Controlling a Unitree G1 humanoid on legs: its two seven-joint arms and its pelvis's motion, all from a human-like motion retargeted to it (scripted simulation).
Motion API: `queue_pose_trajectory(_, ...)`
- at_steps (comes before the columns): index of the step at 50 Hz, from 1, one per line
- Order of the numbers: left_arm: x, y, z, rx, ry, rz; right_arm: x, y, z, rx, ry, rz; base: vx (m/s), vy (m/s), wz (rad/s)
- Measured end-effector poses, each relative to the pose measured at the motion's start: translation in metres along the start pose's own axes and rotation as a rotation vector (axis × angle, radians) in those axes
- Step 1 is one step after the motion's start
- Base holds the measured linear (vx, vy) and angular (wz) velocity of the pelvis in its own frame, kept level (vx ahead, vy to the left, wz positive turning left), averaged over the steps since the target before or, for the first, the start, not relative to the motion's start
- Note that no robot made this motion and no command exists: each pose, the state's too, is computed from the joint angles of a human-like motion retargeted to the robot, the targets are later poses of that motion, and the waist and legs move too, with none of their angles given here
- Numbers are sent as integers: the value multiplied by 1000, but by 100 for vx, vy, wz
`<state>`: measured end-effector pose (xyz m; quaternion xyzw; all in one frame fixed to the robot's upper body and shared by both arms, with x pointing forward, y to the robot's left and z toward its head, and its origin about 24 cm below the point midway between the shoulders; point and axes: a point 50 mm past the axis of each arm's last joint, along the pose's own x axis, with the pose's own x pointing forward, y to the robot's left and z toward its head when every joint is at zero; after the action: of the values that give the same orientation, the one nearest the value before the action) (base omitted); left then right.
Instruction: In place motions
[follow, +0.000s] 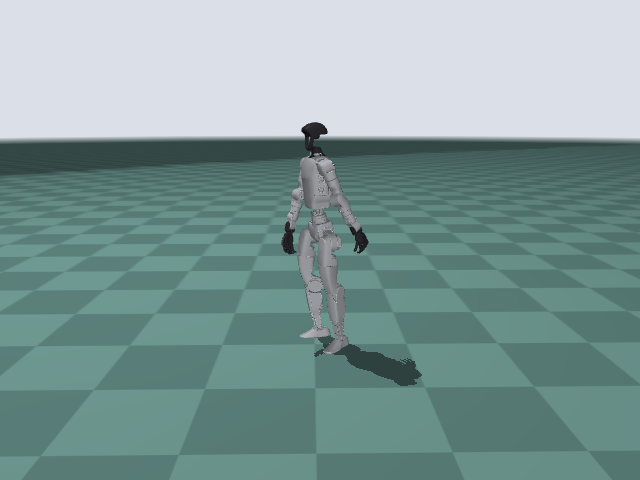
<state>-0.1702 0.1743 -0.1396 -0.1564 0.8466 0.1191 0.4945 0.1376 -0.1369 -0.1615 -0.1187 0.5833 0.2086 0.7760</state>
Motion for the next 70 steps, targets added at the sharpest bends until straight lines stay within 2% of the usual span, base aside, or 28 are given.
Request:
queue_pose_trajectory(6, -2, 25, -76, -161, 186, 66, -9, 11, 90, -118, -309, 83, 0, 0, 0)
queue_pose_trajectory(9, 0, 17, -71, -212, 173, 60, -13, 13, 101, -192, -353, 80, 0, 0, 0)
queue_pose_trajectory(12, 3, -1, -34, -274, 82, 11, -10, 12, 89, -236, -323, 64, 0, 0, 0)
queue_pose_trajectory(17, -12, -41, 76, -206, -166, -74, 0, 6, 18, -210, -105, 2, 5, -8, 16)
queue_pose_trajectory(22, -68, -91, 190, 88, -469, -171, -11, 9, -101, -82, 270, -49, 7, -11, 35)
queue_pose_trajectory(26, -132, -150, 257, 305, -757, -272, -48, 28, -194, 135, 599, -9, 2, -9, 24)
queue_pose_trajectory(32, -224, -212, 302, 505, -1168, -367, -106, 52, -278, 449, 891, -77, -2, -3, -7)
queue_pose_trajectory(35, -250, -217, 311, 559, -1303, -343, -120, 53, -293, 499, 941, -135, -4, -2, -23)
queue_pose_trajectory(38, -250, -208, 312, 586, -1340, -295, -122, 50, -295, 496, 949, -149, 0, 0, 0)
queue_pose_trajectory(42, -210, -187, 300, 597, -1211, -245, -109, 45, -281, 475, 905, -139, 2, 5, 1)
queue_pose_trajectory(46, -139, -154, 263, 545, -923, -182, -81, 36, -245, 423, 793, -103, 4, 8, 13)
queue_pose_trajectory(50, -69, -102, 195, 389, -569, -83, -44, 20, -182, 279, 594, -31, 3, 5, 9)
queue_pose_trajectory(54, -21, -47, 105, 138, -281, -13, -12, 6, -89, 75, 312, 49, 0, 1, -5)
queue_pose_trajectory(59, 2, 0, -8, -73, -16, 18, 0, 11, 29, -129, -64, 95, 0, 4, -23)
queue_pose_trajectory(63, 0, 19, -72, -128, 150, 70, -9, 21, 90, -212, -291, 121, 0, 1, -5)
queue_pose_trajectory(67, 0, 18, -84, -140, 199, 76, -14, 25, 109, -268, -371, 132, 0, 0, 0)
queue_pose_trajectory(70, 2, 13, -56, -112, 137, 58, -11, 23, 94, -284, -332, 134, 0, 0, 0)
